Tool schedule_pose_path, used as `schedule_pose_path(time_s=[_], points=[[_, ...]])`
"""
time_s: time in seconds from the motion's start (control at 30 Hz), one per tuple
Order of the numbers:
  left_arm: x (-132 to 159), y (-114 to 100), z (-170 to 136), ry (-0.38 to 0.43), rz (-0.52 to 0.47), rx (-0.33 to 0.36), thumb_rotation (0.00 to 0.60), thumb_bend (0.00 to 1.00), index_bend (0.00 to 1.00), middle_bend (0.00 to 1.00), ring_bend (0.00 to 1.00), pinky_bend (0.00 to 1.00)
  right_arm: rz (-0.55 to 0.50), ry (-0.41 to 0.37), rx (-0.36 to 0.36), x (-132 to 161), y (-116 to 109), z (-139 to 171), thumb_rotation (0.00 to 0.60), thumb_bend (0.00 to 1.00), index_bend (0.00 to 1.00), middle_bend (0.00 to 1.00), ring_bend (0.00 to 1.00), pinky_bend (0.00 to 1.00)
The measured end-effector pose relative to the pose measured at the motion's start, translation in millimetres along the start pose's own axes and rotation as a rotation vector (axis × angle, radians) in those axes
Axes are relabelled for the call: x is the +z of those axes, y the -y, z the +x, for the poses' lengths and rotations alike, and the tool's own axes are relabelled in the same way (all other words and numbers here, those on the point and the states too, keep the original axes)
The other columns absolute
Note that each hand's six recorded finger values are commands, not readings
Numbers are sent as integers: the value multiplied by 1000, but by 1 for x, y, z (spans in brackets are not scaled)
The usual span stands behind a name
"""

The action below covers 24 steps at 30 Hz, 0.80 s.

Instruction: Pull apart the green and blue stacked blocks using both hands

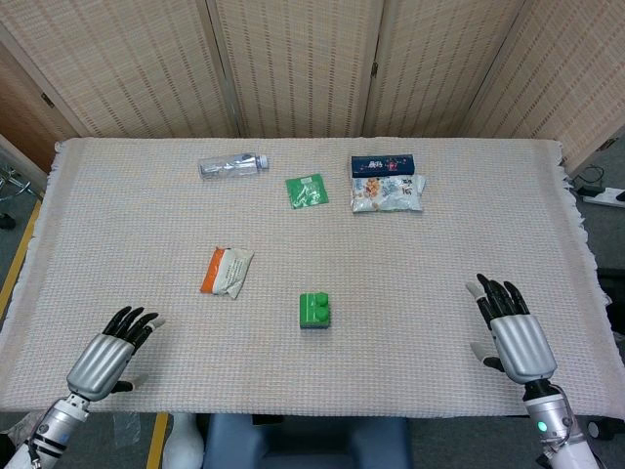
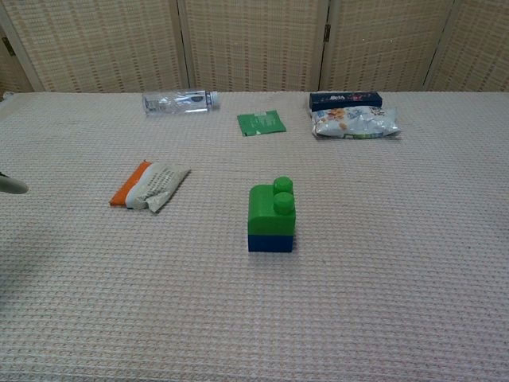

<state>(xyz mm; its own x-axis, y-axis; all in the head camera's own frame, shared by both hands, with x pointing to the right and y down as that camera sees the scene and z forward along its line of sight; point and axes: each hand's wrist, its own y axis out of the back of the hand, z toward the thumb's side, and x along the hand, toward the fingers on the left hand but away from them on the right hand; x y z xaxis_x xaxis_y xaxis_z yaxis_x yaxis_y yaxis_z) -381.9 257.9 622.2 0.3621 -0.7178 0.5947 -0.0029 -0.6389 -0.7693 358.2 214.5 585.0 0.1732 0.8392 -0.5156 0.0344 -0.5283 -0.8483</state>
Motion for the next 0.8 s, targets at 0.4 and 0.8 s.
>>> schedule_pose_path(time_s=[0.4,0.8], points=[[70,-21,32,280,-271,103,600,243,31,294,95,0,-6,-35,35,7,5,-2,600,314,0,0,0,0],[110,-4,112,156,-329,21,600,242,126,251,42,0,-47,-5,12,-7,-6,-4,600,314,0,0,0,0]])
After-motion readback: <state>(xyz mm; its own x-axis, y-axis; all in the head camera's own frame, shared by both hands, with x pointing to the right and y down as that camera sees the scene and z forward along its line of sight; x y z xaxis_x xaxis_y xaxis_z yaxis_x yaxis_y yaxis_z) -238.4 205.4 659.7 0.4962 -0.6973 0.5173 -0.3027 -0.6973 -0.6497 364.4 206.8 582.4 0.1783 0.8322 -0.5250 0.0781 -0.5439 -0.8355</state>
